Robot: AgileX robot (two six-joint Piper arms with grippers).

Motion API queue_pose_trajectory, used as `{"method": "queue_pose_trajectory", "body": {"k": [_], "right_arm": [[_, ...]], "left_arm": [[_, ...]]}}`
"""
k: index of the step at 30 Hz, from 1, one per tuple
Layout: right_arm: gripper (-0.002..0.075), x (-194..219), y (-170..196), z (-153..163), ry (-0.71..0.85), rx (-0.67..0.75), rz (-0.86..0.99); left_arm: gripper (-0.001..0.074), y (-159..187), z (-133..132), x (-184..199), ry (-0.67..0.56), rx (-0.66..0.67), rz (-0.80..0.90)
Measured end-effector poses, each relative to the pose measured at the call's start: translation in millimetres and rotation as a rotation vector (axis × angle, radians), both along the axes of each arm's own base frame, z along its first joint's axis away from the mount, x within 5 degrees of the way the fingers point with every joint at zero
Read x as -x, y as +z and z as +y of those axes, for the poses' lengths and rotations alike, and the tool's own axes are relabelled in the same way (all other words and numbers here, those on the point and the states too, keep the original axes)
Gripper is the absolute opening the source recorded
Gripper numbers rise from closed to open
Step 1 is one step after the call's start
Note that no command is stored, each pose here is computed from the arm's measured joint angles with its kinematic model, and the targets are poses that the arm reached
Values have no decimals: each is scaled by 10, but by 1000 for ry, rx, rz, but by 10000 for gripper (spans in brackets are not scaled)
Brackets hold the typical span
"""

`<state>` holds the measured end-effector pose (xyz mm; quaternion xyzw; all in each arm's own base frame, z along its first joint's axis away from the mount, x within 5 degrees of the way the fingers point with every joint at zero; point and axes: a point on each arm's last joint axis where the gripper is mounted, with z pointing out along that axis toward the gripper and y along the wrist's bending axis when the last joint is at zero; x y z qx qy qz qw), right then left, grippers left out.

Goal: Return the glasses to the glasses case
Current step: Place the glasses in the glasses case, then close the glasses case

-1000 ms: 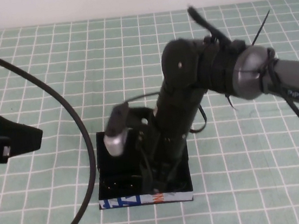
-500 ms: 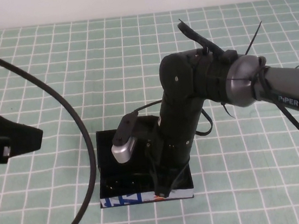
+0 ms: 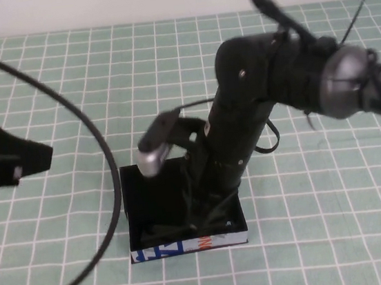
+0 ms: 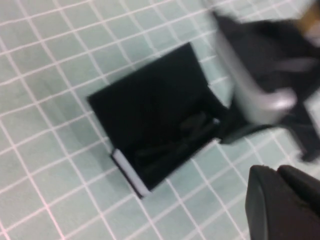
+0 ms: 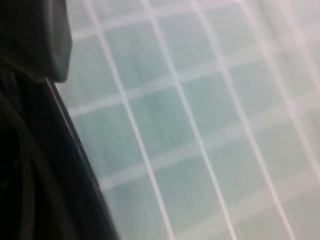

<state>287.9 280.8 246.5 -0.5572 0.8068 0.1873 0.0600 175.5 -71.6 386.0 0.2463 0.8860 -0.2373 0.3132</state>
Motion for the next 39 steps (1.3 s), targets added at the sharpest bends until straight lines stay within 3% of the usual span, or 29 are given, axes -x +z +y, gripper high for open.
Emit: {"method": "queue_pose_trajectory", "body": {"k": [6,17,23,27,33,39], "right_arm": [[-14,175,235,29,-154,-195,48],[-14,607,-58,-288,-348,-280,-106],[-14,945,-143,-317,-296,-330,-210],[-14,1067,-244,-259,-252,-337,-169],[-14,1021,-489,-184,-254,-300,-122],[-14,848,-689,-142,-328,-281,-224]], "left_arm": [[-6,-240,-37,-420,38,-13,40],[-6,-687,-242,-1050,-44,111,108],[-6,-857,-364,-1447,-129,158,191],[-6,-1041,-438,-1769,-154,187,260],[-6,-1355,-526,-2175,-180,218,361],[-6,-1607,-631,-2426,-156,225,417]]}}
